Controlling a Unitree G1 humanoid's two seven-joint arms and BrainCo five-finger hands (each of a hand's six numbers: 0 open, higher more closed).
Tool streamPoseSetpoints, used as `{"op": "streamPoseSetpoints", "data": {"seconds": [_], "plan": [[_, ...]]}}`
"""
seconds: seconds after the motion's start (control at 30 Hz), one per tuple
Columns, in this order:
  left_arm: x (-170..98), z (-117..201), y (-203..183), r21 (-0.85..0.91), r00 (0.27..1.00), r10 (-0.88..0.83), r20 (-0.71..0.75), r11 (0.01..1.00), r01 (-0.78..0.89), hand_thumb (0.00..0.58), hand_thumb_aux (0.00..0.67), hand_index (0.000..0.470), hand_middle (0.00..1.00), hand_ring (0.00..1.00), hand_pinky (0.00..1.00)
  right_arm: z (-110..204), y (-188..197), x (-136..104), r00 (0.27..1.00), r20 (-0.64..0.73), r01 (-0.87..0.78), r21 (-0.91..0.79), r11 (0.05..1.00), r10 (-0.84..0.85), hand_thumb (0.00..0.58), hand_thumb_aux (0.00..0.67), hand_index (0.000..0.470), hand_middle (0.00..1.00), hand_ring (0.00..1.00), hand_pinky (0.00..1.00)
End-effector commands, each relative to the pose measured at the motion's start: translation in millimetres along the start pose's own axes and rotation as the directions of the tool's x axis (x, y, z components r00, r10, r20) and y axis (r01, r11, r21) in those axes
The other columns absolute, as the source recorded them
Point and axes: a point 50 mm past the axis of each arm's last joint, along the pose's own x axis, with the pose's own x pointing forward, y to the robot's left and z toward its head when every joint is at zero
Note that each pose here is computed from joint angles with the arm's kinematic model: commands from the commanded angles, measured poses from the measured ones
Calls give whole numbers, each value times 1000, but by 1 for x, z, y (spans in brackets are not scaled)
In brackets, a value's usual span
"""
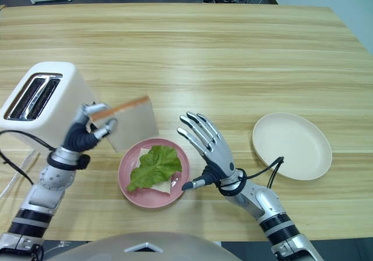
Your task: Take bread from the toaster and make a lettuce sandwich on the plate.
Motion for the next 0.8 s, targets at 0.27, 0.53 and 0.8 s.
{"op": "streamPoseSetpoints", "data": {"seconds": [0.27, 0.53, 0.8], "plan": [[0, -11, -35, -304, 930, -369, -4, 886, 350, 580, 670, 470, 1000, 1000, 1000, 12, 6, -4, 975, 93, -201, -15, 979, 201, 0, 0, 0, 0, 0, 0], [-1, -48, -48, -173, 886, -432, -167, 898, 405, 580, 670, 470, 1000, 1000, 1000, 20, 19, -11, 952, 113, -288, 20, 957, 284, 0, 0, 0, 0, 0, 0], [-3, -67, -64, -93, 861, -454, -227, 891, 445, 580, 670, 470, 1000, 1000, 1000, 30, 24, -27, 880, 146, -471, 148, 869, 452, 0, 0, 0, 0, 0, 0]]}}
